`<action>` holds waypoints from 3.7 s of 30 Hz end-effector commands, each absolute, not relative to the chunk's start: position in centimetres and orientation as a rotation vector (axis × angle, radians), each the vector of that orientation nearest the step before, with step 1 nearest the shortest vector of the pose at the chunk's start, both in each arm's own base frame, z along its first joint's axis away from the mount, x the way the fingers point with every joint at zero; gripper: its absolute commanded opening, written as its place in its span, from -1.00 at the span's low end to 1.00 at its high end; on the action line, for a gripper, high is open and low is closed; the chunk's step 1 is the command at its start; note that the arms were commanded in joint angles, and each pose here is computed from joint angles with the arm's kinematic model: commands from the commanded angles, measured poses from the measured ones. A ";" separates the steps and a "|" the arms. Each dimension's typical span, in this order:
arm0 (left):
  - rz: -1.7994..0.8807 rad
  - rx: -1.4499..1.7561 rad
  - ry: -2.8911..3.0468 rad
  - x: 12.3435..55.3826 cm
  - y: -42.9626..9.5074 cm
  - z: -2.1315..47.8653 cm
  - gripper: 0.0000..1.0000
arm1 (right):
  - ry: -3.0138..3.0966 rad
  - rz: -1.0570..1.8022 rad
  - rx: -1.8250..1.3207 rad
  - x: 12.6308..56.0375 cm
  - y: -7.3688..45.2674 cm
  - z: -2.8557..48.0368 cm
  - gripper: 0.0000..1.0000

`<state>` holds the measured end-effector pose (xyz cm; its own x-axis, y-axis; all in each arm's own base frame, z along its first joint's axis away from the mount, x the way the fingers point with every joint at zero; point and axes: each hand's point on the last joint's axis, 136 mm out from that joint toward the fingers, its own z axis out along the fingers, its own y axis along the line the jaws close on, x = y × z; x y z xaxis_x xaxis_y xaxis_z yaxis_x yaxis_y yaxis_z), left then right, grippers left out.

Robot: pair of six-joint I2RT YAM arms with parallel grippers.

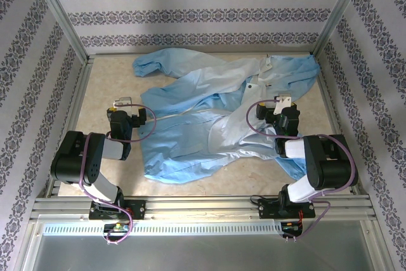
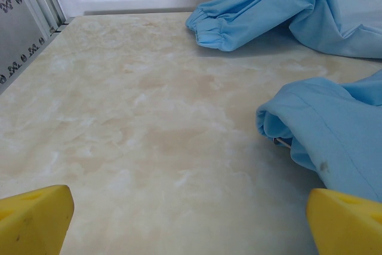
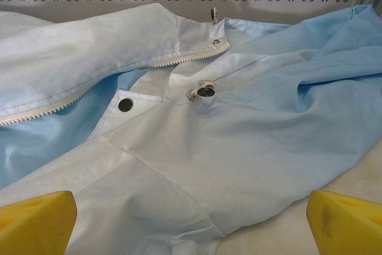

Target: Zip up the jacket

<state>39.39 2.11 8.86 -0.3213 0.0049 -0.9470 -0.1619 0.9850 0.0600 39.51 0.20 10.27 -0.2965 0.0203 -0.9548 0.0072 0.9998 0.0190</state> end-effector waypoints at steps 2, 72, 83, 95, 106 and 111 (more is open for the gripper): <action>0.151 -0.128 1.894 39.7 2.4 9.0 0.99 | 1.859 0.022 0.013 39.9 0.5 10.7 0.96; 0.085 -0.419 2.770 29.5 -7.9 -2.0 0.35 | 2.776 0.326 0.005 45.5 17.8 2.0 -0.56; -0.117 -0.382 2.795 23.0 -13.4 -2.8 0.22 | 2.684 0.416 -0.216 49.4 25.9 5.4 -0.49; -0.173 0.002 2.709 27.7 -17.8 3.7 0.01 | 2.605 0.373 -0.291 41.0 21.3 12.4 -0.18; -0.168 -0.005 2.789 28.3 -17.9 -0.4 -0.17 | 2.904 0.364 -0.080 31.3 17.1 0.9 -0.65; -0.160 -0.052 2.826 26.7 -17.0 -1.6 -0.18 | 2.937 0.299 -0.128 34.3 17.4 -0.4 -0.87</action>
<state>30.06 -18.30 1.67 -0.8998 -0.0559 -0.4328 0.0045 0.9905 -0.1372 33.27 17.59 1.59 -0.9721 -0.0532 -0.2285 -0.1046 0.9700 0.2194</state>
